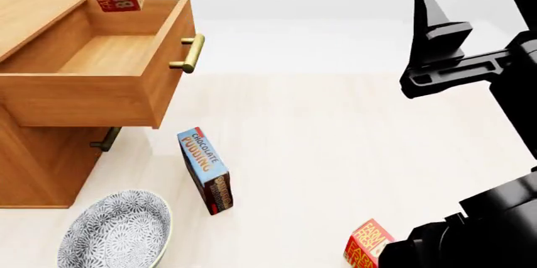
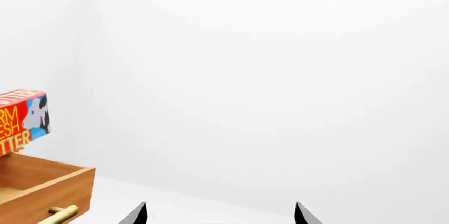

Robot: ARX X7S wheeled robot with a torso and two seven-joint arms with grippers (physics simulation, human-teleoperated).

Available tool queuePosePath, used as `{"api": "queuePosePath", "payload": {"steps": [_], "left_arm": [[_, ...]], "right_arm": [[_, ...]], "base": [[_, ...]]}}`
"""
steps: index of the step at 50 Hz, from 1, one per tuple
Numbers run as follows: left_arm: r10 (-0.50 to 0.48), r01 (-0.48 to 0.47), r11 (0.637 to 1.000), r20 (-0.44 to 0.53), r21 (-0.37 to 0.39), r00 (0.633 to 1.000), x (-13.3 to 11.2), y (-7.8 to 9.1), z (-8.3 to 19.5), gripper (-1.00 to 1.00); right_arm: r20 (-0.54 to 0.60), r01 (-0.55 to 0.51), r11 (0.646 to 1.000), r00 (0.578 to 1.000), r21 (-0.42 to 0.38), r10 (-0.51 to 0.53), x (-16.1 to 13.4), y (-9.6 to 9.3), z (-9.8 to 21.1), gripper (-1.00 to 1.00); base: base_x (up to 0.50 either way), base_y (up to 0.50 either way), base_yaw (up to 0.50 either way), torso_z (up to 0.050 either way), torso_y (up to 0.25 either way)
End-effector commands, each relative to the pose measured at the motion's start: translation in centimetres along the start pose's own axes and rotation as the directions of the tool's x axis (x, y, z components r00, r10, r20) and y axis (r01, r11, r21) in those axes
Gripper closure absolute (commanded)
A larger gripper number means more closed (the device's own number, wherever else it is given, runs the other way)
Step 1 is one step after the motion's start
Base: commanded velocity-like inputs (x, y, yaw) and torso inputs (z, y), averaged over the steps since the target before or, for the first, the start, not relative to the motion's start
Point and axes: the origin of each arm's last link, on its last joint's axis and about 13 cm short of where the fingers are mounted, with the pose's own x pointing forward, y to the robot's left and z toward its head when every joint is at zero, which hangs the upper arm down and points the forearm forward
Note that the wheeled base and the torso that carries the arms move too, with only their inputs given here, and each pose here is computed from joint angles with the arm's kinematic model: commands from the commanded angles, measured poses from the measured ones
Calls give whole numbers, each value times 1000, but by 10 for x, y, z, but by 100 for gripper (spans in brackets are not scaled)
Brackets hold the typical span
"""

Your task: Put the butter at the front in the top drawer of the cabinet and close it.

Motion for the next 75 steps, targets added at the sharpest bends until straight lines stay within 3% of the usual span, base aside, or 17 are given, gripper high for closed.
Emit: {"api": "queuePosePath", "payload": {"steps": [1, 6, 15, 35, 75], "left_arm": [[67, -70, 992, -32, -104, 997, 8, 8, 1, 100], [146, -153, 979, -63, -137, 987, 11, 10, -3, 100], [247, -261, 958, -122, -117, 961, 22, 10, -14, 100], [216, -231, 968, -143, -95, 966, 44, -5, -31, 100], [232, -248, 965, -156, -90, 960, 60, -7, -46, 100]], "right_arm": [[-3, -30, 1000, 1000, 7, 30, -2, 3, -2, -100], [-5, -35, 999, 999, 8, 35, -4, 3, -2, -100], [-15, -57, 998, 998, 23, 57, -4, 4, -8, -100], [-21, -78, 996, 997, 46, 79, -9, 5, -18, -100], [-7, -78, 995, 997, 69, 79, -19, 1, -21, -100]], "base": [[0, 0, 0, 0, 0], [0, 0, 0, 0, 2], [0, 0, 0, 0, 0], [0, 0, 0, 1, 1], [0, 0, 0, 1, 1]]}}
